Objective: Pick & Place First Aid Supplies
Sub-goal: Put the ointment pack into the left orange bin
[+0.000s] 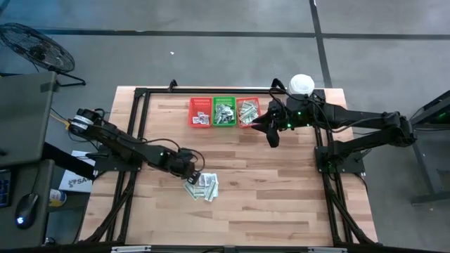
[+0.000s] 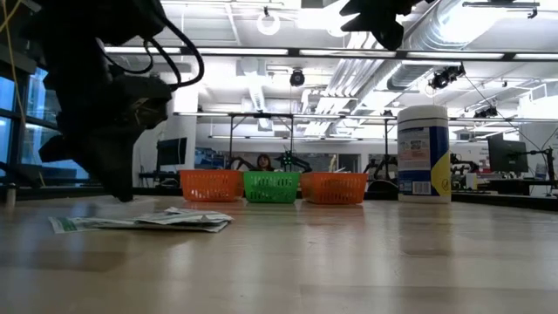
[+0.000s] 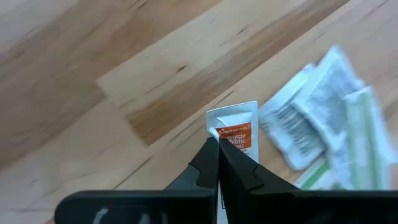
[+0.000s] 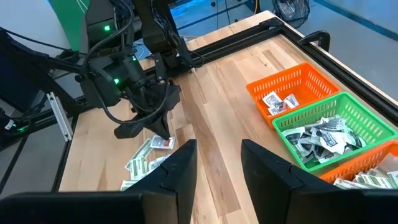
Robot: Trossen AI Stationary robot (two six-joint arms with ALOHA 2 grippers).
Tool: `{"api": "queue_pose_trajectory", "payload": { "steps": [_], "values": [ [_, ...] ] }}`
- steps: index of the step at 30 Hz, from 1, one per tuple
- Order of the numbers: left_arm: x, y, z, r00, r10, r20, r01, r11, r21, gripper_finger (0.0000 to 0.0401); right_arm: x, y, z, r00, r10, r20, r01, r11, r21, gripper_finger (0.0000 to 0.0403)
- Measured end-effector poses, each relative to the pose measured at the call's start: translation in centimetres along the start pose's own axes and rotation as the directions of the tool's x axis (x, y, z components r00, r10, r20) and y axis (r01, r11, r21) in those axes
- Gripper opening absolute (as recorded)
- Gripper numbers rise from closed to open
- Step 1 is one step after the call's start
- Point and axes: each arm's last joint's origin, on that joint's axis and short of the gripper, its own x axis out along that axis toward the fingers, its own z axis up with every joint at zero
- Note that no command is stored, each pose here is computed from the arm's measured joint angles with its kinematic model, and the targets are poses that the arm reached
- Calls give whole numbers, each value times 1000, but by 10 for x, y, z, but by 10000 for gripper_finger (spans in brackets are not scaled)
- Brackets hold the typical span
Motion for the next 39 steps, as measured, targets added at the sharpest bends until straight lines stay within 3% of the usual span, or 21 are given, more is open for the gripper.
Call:
{"api": "queue_pose_trajectory", "payload": {
  "steps": [11, 16, 26, 35, 39],
  "values": [
    [-20, 0, 6, 996, -44, 82, 49, 997, -55, 0, 0, -1, -1, 1000, -18, -5, 17, 1000, -9, 119],
    [-32, 3, 20, 986, -72, 152, 88, 991, -104, 0, -1, -8, -2, 998, -49, -30, 49, 999, -3, 119],
    [-45, 29, 79, 956, -57, 289, 105, 982, -156, 0, -2, -17, 0, 996, -81, -23, 81, 997, 12, 119],
    [-53, 61, 138, 897, -66, 436, 169, 965, -202, 0, -2, -19, 1, 993, -116, -11, 116, 993, 15, 119],
    [-62, 76, 159, 877, -30, 479, 153, 963, -220, 0, -2, -20, 1, 989, -145, -2, 145, 989, 18, 119]
  ]
}}
